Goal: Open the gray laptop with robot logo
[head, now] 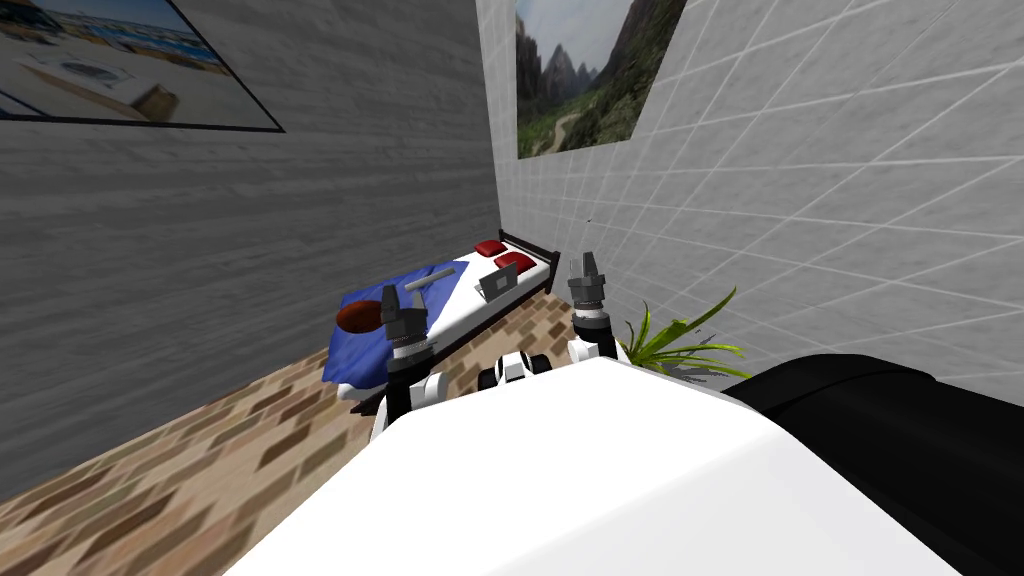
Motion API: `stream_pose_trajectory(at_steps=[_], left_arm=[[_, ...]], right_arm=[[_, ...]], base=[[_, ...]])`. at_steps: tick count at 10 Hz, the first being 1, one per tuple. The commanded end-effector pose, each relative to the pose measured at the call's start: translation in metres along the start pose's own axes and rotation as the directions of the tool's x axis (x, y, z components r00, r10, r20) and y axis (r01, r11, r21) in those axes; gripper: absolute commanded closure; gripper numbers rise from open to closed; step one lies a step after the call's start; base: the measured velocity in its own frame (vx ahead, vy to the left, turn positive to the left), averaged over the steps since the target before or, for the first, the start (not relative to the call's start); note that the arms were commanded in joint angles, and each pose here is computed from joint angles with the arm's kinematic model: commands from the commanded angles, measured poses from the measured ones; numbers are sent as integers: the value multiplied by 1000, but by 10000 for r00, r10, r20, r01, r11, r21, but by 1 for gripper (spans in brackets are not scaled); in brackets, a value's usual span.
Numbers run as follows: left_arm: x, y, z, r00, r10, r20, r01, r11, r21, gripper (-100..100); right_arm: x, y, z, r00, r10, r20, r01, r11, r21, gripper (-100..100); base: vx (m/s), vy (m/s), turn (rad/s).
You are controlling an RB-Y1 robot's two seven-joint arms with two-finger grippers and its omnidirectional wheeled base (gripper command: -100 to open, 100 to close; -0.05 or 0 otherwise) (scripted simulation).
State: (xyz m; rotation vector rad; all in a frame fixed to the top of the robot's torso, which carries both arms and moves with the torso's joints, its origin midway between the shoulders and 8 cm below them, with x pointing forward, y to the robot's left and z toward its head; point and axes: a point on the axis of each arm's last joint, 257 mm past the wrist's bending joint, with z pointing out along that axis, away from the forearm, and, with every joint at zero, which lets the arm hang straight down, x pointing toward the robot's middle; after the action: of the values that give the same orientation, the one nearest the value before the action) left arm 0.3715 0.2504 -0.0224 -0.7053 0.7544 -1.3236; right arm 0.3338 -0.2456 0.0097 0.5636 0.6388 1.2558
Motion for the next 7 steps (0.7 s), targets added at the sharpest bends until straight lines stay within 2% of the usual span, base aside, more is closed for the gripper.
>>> stream_pose_trajectory(at_steps=[1, 2, 4, 7], left_arm=[[4, 16, -3, 9979, 448, -474, -462, 9985, -278, -100], [5, 33, -7, 9941, 789, -744, -831, 9950, -552, -100], [5, 51, -12, 9891, 1117, -959, -1200, 9891, -851, -100], [3, 79, -20, 9800, 1568, -1223, -1726, 9762, -1313, -100]], right_arm=[[0, 0, 0, 10000, 0, 0, 0, 10000, 1, 0], [0, 0, 0, 10000, 0, 0, 0, 10000, 1, 0], [0, 0, 0, 10000, 0, 0, 0, 10000, 2, 0], [0, 0, 0, 10000, 0, 0, 0, 10000, 1, 0]], base=[[58, -38, 6], [98, -60, 11], [121, -65, 9], [84, -57, 7]])
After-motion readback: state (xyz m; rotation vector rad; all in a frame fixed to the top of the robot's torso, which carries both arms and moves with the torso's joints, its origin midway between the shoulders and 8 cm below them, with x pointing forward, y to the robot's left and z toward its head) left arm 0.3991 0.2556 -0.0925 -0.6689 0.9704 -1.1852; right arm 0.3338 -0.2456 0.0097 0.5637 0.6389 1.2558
